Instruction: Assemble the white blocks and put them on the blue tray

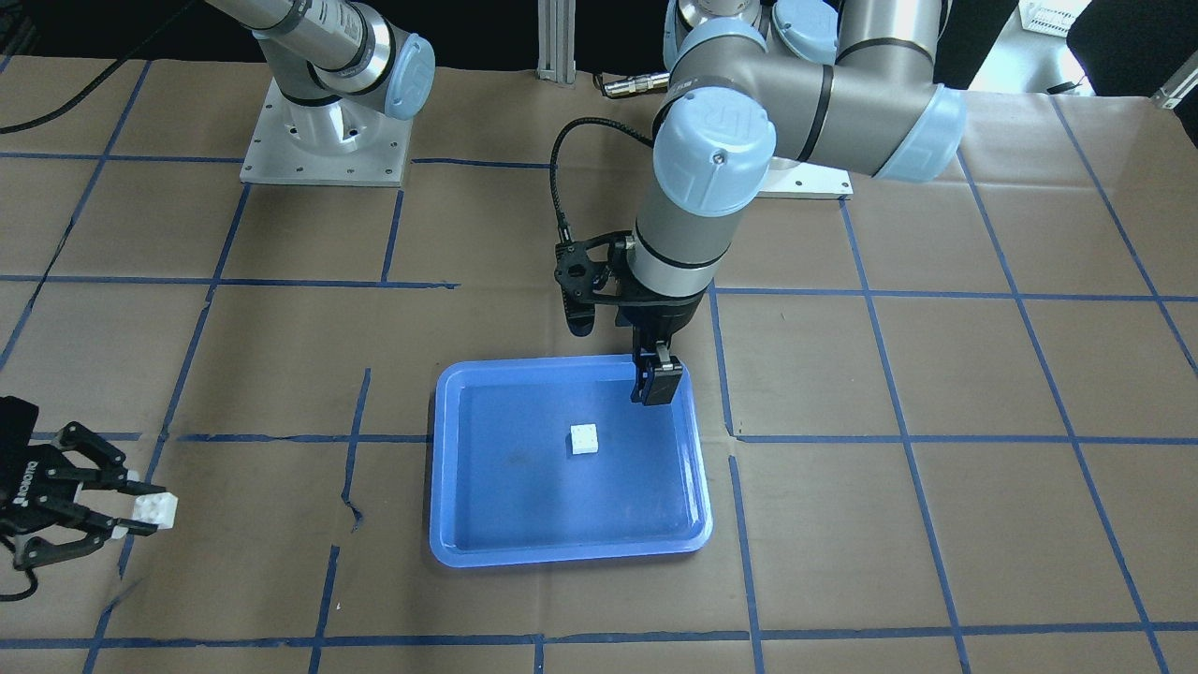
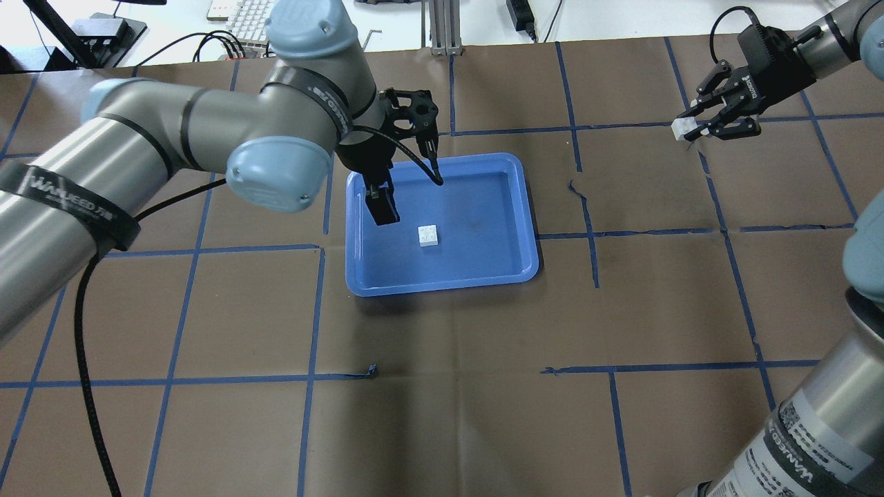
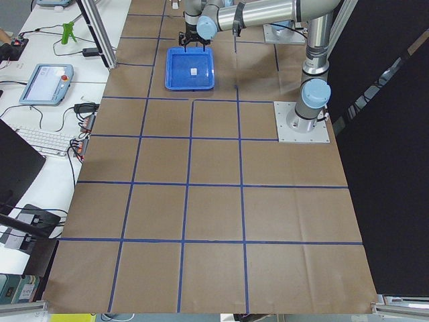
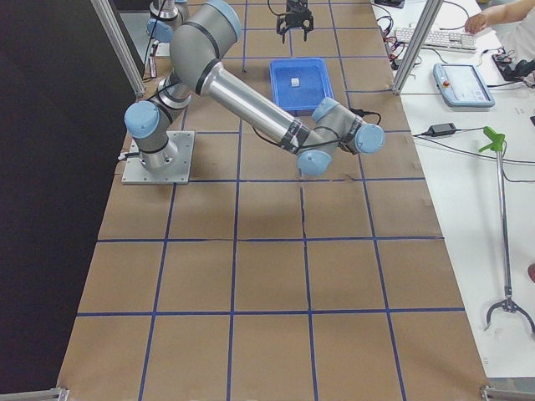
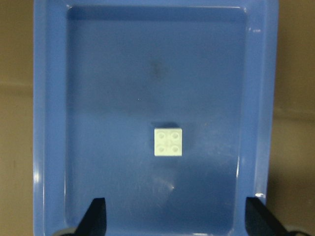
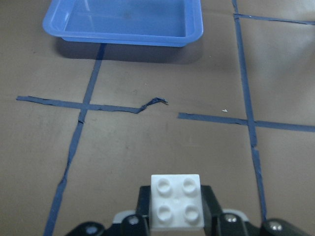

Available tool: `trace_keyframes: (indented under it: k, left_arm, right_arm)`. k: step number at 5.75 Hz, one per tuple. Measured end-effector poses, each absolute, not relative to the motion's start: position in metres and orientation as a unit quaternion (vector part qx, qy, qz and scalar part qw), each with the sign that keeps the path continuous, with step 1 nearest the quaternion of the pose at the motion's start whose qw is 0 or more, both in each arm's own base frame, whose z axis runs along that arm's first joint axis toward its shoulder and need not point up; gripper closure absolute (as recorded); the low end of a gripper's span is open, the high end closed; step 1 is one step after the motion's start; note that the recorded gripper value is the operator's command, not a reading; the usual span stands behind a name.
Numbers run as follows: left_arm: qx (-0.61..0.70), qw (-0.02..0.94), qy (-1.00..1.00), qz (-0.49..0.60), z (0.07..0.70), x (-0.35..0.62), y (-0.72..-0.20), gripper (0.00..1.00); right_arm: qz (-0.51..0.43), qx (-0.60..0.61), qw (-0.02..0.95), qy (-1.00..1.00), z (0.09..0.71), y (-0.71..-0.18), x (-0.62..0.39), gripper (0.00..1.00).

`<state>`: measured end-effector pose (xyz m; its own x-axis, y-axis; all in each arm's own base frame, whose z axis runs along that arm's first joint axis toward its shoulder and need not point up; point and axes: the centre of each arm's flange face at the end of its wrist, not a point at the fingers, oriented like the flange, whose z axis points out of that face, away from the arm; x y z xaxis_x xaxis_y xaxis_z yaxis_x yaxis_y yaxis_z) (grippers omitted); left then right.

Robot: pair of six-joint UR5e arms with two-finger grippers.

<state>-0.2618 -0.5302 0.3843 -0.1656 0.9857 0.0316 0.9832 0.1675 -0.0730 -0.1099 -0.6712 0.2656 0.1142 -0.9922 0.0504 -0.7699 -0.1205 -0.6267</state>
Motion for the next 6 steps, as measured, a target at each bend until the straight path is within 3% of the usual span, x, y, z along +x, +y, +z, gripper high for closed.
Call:
trace_keyframes:
  k: [2, 6]
  left_arm:
    - [-0.591, 0.042, -0.806, -0.019, 0.462, -0.212, -0.498, 0.01]
    - [-0.282, -0.016, -0.959, -0.015, 0.493, -0.149, -0.495, 0.01]
  right_arm:
    - [-0.235, -0.705, 0.237, 0.626, 0.271, -0.629, -0.042, 0.64]
    - [-0.236, -0.691, 0.221, 0.646, 0.247, -0.587, 0.118, 0.64]
